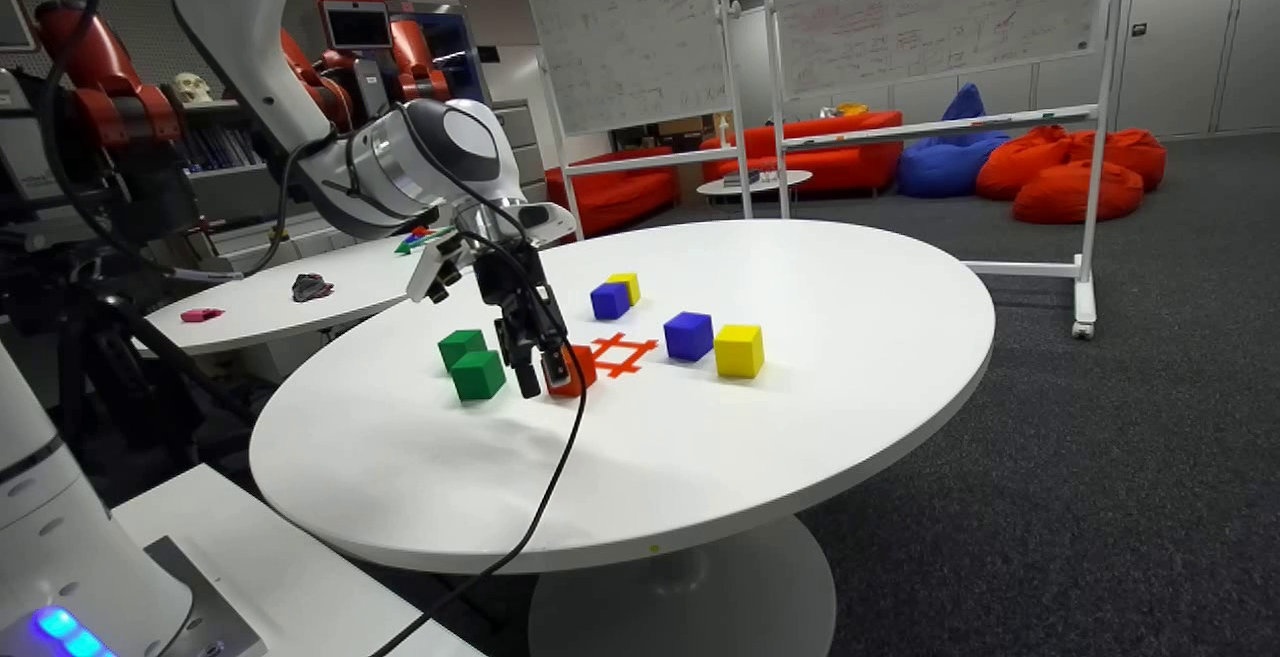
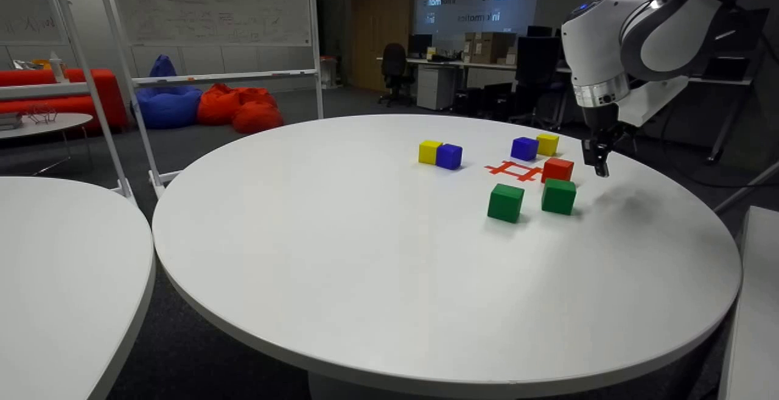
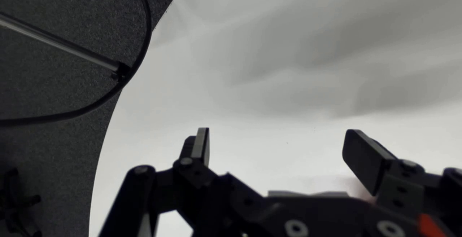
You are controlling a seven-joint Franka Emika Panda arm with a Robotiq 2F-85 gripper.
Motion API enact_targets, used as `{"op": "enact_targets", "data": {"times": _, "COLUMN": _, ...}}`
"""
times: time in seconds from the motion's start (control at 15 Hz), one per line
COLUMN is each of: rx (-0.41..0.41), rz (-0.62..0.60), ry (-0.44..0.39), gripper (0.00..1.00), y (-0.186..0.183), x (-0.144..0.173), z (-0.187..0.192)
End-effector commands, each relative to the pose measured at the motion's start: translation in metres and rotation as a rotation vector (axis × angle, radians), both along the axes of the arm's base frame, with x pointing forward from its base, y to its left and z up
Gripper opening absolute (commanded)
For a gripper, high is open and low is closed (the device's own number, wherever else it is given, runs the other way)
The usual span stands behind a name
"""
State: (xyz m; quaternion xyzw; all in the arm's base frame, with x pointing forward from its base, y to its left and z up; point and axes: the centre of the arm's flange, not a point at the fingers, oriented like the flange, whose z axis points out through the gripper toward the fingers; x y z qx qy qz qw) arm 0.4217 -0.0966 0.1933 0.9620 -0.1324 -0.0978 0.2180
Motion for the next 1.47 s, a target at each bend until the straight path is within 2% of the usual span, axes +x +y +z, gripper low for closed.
{"op": "enact_targets", "data": {"times": 0.0, "rx": 0.011, "rz": 0.011, "ry": -0.003, "gripper": 1.00, "y": -0.002, "x": 0.012, "z": -0.001}}
{"op": "enact_targets", "data": {"times": 0.8, "rx": 0.020, "rz": 0.052, "ry": -0.051, "gripper": 1.00, "y": 0.003, "x": 0.047, "z": 0.017}}
{"op": "enact_targets", "data": {"times": 1.4, "rx": 0.001, "rz": 0.048, "ry": -0.060, "gripper": 1.00, "y": 0.005, "x": 0.044, "z": 0.018}}
